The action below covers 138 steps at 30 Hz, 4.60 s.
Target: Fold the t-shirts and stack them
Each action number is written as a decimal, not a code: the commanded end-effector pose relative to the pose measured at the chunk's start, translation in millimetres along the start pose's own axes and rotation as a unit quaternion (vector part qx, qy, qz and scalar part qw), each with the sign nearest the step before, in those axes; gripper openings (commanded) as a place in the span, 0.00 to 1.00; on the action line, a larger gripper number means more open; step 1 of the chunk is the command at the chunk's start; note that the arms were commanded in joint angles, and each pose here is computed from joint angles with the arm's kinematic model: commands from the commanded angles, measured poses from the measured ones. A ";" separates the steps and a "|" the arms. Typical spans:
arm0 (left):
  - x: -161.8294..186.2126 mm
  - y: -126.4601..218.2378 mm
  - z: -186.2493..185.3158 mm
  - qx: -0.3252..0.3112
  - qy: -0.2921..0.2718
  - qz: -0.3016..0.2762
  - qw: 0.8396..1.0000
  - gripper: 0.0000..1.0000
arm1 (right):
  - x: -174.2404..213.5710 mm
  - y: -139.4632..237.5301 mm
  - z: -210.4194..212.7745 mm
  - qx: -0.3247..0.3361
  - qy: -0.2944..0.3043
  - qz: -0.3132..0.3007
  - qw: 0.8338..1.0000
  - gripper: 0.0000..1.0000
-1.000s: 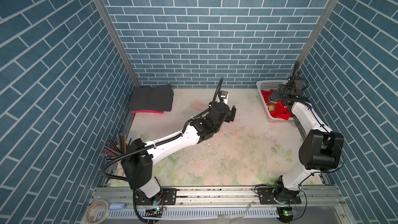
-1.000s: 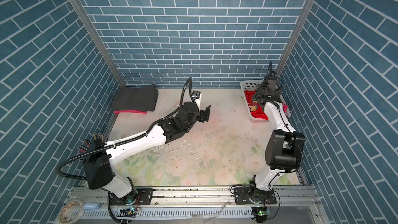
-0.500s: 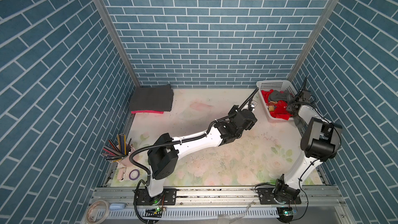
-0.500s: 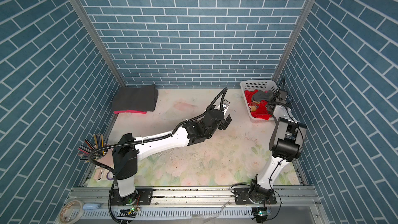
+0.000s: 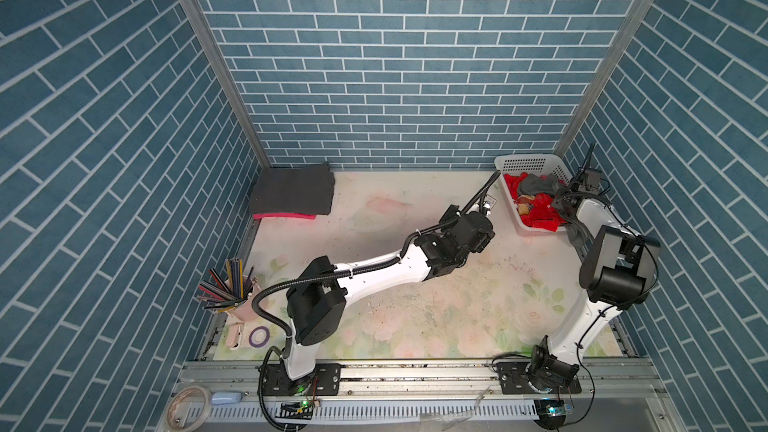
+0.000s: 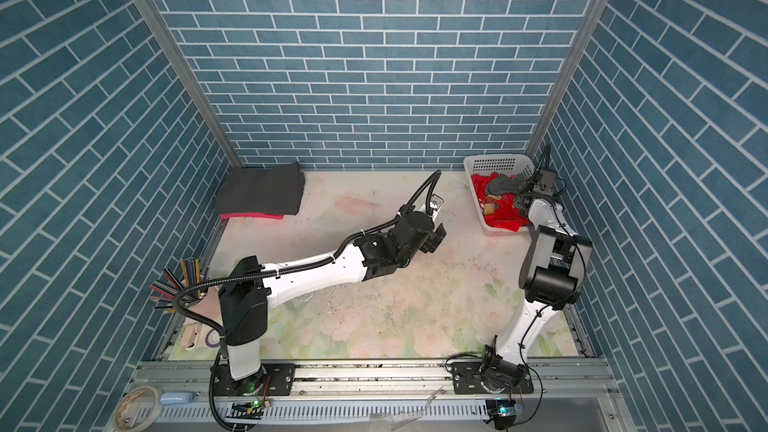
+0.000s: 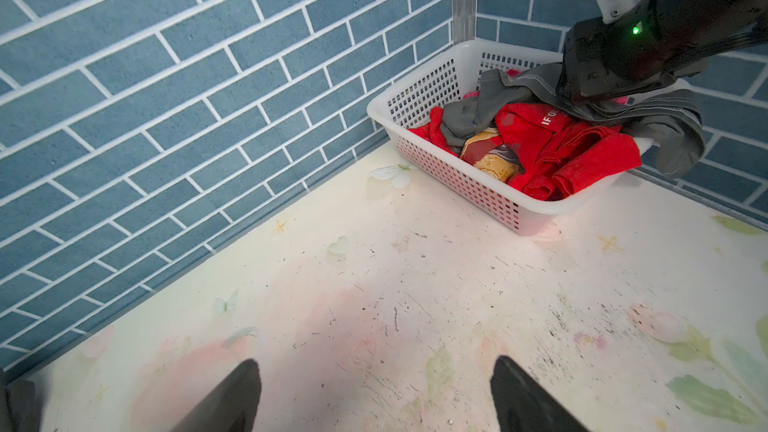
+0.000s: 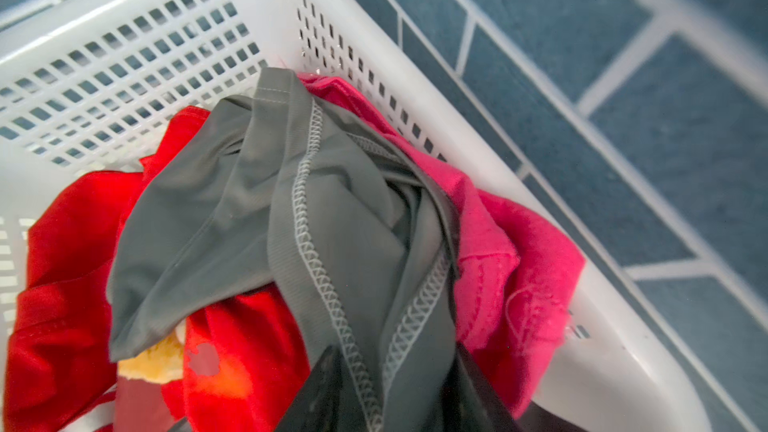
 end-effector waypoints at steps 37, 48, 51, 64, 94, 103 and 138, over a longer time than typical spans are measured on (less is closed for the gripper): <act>21.1 3.8 11.0 0.009 0.027 0.024 0.999 0.88 | 0.5 0.0 6.7 0.040 0.024 0.008 0.999 0.13; 7.7 6.7 64.5 -0.001 0.121 0.028 0.992 0.88 | -79.3 140.7 69.9 -0.071 0.046 -0.151 0.985 0.00; 6.0 14.4 100.5 0.012 0.186 0.022 0.982 0.88 | -98.9 208.1 108.9 -0.140 0.064 -0.222 0.963 0.00; 33.7 111.5 233.5 -0.060 0.370 -0.086 0.923 0.88 | -88.4 464.1 239.0 -0.457 0.133 -0.363 0.801 0.00; 232.9 69.5 177.0 -0.018 0.423 0.238 0.874 0.88 | 230.9 169.2 203.0 -0.265 0.232 0.060 0.934 0.94; 262.2 56.1 145.0 -0.067 0.310 0.336 0.887 0.88 | 280.5 148.0 211.8 -0.272 0.241 0.114 0.924 0.95; 11.3 127.9 352.8 -0.119 0.396 0.013 0.911 0.00 | 73.1 297.5 197.2 -0.355 0.178 -0.143 0.906 0.00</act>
Point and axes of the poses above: each gripper's point midway between its finger pads, its own y axis back along the fingers, its own z axis along the line the jaws close on, x = y × z, the point moved 5 cm from there along y, back along the fingers
